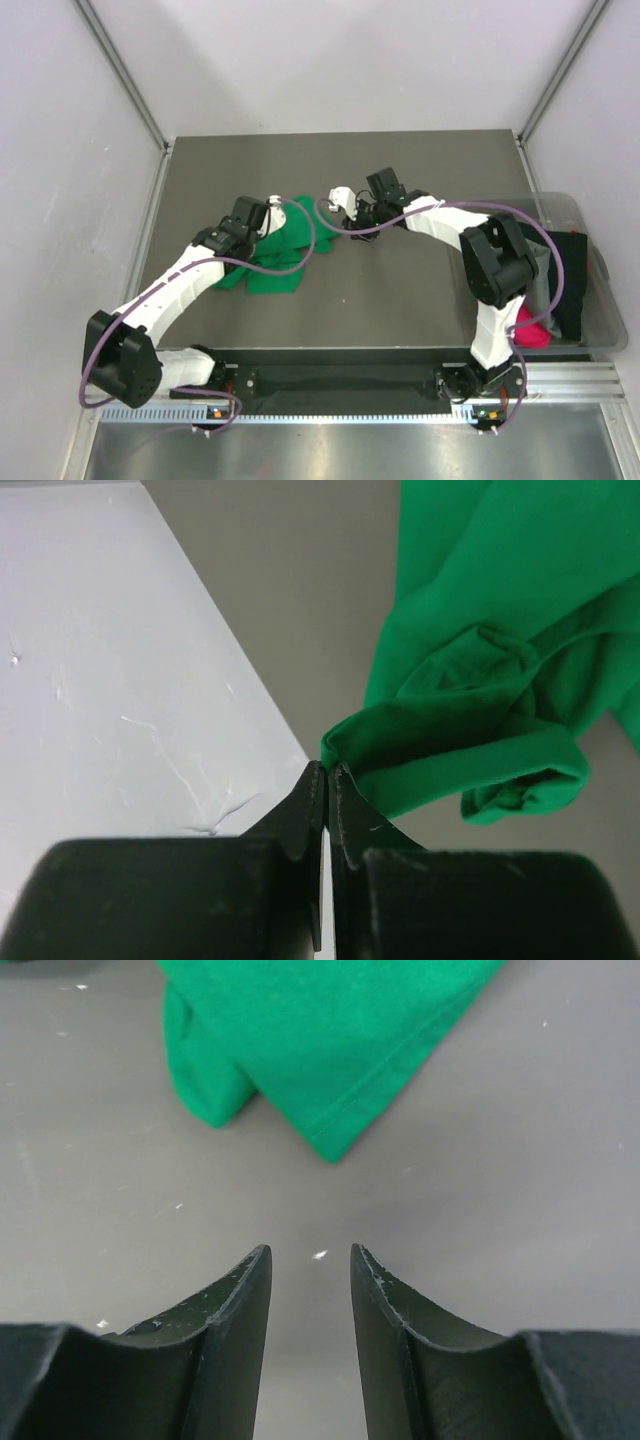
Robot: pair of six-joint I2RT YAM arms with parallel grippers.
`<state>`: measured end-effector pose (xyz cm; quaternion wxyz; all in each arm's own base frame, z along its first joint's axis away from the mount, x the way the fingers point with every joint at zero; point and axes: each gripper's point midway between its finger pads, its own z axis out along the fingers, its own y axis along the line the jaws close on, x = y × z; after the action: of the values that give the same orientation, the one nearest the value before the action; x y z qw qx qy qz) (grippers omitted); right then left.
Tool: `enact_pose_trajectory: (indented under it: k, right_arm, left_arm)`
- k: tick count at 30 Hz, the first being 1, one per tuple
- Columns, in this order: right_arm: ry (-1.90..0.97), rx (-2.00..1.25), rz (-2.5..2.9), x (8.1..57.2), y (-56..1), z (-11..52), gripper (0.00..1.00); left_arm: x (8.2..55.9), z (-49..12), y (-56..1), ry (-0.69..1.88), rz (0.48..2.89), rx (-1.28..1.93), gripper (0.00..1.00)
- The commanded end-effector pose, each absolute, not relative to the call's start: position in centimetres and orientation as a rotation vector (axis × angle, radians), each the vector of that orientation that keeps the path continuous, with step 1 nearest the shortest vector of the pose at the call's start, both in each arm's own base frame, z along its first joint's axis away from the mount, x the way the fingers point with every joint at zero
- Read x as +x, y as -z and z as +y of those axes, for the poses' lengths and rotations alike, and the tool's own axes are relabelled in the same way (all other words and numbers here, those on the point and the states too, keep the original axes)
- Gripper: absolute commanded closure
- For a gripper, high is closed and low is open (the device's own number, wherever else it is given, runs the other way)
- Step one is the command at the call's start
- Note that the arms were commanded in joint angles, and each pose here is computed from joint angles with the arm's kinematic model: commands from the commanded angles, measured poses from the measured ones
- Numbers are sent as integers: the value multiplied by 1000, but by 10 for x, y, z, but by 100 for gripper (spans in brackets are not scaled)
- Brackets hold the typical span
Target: Fold and stack the t-shirts
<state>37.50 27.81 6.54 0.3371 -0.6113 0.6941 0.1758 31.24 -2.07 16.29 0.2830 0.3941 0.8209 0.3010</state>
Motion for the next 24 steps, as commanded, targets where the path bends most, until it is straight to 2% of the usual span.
enact_pose_trajectory:
  k: [1,8,18,24]
  right_arm:
    - [-446,-1597,1675,399,-87,300,62]
    - [-522,-1593,1713,412,-76,322,61]
    - [-693,-1734,1767,382,-62,333,61]
    - [-686,-1787,1783,375,-52,335,60]
  left_arm:
    - [323,-31,-165,-722,2172,928,100]
    - [324,-32,-165,-707,2175,882,100]
    - [325,-25,-169,-728,2170,822,100]
    - [326,-23,-170,-726,2172,805,100]
